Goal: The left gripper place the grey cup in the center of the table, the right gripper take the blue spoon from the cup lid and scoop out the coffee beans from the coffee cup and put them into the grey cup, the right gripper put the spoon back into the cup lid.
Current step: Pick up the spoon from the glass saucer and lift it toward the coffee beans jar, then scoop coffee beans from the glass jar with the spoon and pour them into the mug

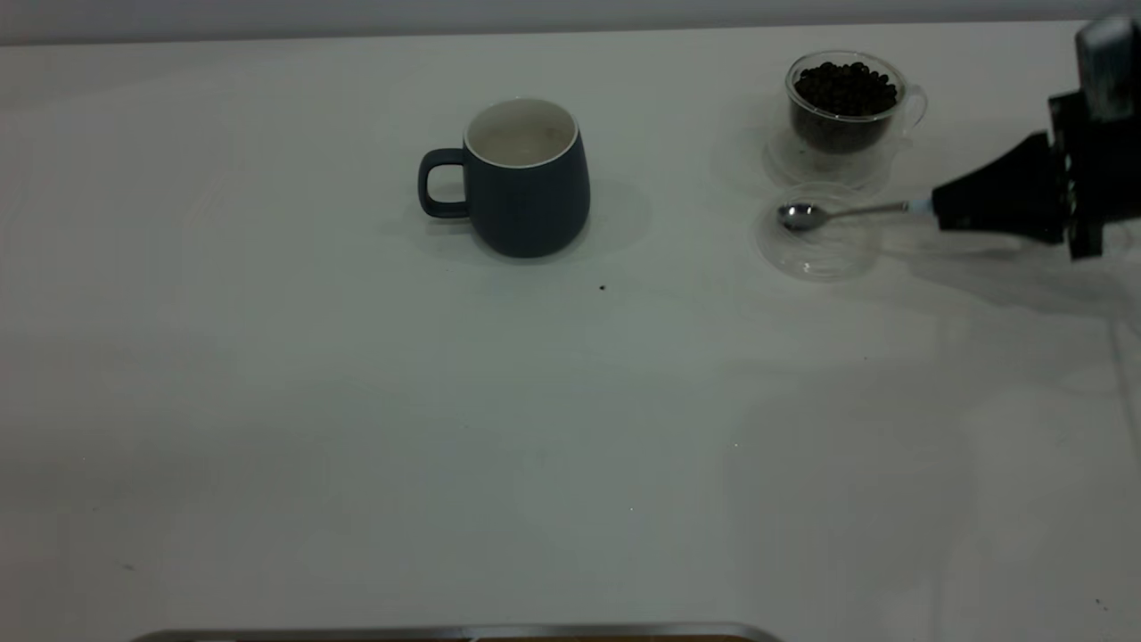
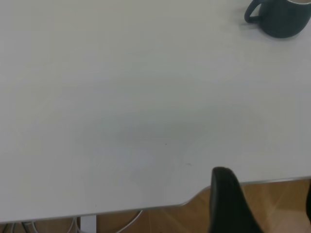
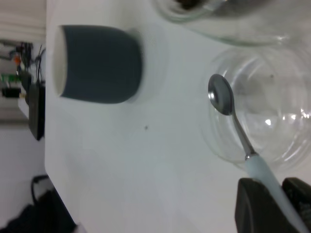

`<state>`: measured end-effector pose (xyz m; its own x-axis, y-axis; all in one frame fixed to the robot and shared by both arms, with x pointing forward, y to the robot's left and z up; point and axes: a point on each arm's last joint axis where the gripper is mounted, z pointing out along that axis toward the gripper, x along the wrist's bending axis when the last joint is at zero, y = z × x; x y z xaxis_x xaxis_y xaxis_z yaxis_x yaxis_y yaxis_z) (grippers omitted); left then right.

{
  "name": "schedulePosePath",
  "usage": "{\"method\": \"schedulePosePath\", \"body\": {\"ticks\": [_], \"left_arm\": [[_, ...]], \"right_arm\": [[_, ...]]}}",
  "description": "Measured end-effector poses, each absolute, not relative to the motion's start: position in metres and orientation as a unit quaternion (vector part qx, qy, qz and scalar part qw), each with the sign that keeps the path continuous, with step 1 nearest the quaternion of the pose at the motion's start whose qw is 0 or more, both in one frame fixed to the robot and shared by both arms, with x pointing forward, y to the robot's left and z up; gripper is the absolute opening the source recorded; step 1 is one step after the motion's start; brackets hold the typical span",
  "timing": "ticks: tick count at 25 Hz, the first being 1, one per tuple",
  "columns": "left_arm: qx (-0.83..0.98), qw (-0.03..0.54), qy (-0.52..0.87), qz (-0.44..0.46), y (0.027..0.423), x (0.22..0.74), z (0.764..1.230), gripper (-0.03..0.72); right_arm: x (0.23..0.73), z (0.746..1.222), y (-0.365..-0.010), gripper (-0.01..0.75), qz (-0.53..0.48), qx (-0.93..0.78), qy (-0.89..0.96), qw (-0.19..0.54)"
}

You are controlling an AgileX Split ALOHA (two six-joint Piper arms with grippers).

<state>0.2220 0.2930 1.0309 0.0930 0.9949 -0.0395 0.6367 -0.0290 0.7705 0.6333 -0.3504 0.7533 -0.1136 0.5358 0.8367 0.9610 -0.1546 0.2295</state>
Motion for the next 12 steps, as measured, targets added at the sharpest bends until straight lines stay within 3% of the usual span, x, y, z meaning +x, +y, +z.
{"method": "schedulePosePath", "body": {"ticks": [12], "left_arm": [[0.663,0.327,0.616,0.274,0.293,0.222,1.031,0.451]], "right_arm": [[0.656,0.884,-0.354,0.1,-0.462,-0.559,-0.671,0.154]]}}
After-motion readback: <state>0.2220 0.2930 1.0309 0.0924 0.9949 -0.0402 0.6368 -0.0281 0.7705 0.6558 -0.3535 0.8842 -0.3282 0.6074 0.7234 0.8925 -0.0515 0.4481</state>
